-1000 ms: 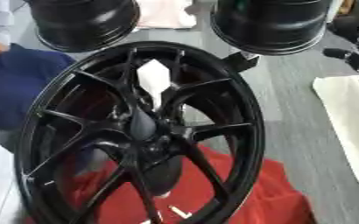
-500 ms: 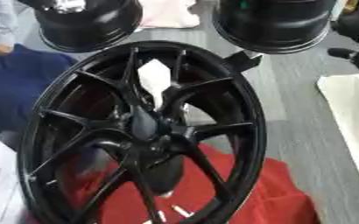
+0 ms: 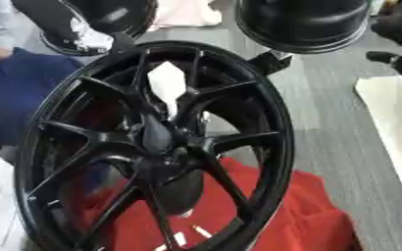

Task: Pull the pin out of the wheel hub.

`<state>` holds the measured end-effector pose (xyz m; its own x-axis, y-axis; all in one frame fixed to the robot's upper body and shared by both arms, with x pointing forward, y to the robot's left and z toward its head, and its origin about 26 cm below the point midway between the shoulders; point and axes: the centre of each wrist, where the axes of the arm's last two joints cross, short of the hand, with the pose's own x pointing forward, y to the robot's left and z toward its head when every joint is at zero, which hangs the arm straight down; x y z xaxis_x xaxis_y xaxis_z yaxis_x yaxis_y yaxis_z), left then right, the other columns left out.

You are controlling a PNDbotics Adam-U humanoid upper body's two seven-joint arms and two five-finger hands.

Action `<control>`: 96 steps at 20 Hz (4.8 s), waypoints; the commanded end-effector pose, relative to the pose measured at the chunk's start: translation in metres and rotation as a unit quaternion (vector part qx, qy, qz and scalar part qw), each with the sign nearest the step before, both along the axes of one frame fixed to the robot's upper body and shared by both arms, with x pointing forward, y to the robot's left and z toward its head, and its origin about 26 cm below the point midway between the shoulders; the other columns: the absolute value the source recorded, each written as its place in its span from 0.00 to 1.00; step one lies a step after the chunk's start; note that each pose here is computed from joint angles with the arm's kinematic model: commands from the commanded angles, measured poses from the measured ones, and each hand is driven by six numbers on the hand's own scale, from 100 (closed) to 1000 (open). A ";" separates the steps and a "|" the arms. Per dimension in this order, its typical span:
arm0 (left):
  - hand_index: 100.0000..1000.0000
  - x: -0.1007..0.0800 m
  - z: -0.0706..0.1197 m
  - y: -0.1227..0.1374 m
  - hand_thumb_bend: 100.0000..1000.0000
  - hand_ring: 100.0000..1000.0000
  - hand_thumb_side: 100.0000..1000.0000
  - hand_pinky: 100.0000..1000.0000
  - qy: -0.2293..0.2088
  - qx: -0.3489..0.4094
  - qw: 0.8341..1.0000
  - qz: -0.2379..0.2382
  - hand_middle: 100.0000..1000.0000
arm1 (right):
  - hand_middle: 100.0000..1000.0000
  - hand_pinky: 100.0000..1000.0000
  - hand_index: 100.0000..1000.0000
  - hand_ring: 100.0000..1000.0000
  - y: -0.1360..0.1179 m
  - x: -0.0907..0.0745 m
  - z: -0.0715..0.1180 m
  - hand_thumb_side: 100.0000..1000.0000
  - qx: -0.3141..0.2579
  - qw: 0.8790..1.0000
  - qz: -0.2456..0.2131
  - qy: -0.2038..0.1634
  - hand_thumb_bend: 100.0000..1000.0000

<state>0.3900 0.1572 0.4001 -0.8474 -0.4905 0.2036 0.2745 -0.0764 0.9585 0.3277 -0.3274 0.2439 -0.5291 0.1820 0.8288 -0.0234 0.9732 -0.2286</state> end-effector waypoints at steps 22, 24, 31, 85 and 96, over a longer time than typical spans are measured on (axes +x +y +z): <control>0.83 -0.025 -0.001 -0.025 0.35 0.88 0.28 0.88 0.037 0.041 0.996 -0.068 0.82 | 0.73 0.78 0.71 0.95 0.001 -0.003 0.012 0.68 -0.009 1.000 0.005 -0.014 0.00; 0.83 -0.023 -0.004 -0.026 0.35 0.88 0.27 0.88 0.033 0.047 0.996 -0.065 0.82 | 0.73 0.78 0.71 0.95 0.001 -0.003 0.012 0.68 -0.008 1.000 0.006 -0.014 0.00; 0.84 -0.016 -0.007 -0.023 0.35 0.88 0.23 0.88 0.011 0.059 0.997 -0.049 0.83 | 0.73 0.78 0.71 0.95 0.002 -0.003 0.012 0.68 -0.007 1.000 0.007 -0.013 0.00; 0.87 0.015 -0.014 -0.008 0.20 0.87 0.04 0.86 0.003 0.044 0.999 -0.006 0.83 | 0.72 0.78 0.71 0.95 0.006 -0.002 0.011 0.70 -0.001 1.000 0.016 -0.012 0.00; 0.86 0.020 -0.018 -0.012 0.15 0.86 0.04 0.85 0.008 0.045 0.999 -0.005 0.82 | 0.72 0.78 0.71 0.95 0.007 -0.002 0.013 0.70 0.001 1.000 0.018 -0.014 0.00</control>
<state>0.4132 0.1425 0.3687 -0.8426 -0.5008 0.1979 0.3214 -0.1729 0.9310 0.3293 -0.3207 0.2473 -0.5330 0.1539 0.8320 -0.0529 0.9753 -0.2143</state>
